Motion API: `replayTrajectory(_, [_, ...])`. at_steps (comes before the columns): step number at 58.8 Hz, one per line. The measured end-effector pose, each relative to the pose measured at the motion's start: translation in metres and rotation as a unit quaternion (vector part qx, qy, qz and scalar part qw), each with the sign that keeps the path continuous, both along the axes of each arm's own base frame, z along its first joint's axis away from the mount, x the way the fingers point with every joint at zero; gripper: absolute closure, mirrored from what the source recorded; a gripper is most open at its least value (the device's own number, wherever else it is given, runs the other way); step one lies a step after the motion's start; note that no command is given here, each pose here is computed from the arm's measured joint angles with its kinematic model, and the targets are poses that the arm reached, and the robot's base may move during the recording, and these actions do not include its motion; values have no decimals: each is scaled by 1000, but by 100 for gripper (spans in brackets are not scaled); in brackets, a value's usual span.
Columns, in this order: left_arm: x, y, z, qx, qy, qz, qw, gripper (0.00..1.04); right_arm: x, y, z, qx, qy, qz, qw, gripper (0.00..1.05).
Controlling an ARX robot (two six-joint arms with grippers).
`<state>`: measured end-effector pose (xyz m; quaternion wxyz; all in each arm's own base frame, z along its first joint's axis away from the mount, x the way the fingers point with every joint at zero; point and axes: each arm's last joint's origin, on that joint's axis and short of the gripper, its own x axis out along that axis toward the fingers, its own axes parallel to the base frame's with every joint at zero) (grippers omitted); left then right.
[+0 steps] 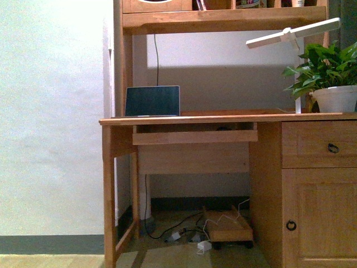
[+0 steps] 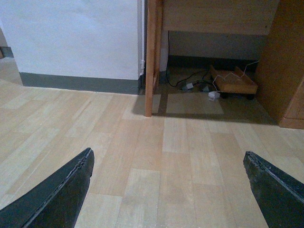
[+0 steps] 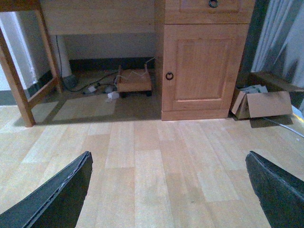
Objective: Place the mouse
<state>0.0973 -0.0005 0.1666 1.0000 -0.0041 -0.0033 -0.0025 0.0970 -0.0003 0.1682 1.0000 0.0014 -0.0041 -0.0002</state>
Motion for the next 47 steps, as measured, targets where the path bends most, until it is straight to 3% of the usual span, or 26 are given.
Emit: replayTrajectory(47, [0, 0, 0, 0, 0, 0, 1000, 8, 0, 0, 0, 0, 0, 0, 1000, 7])
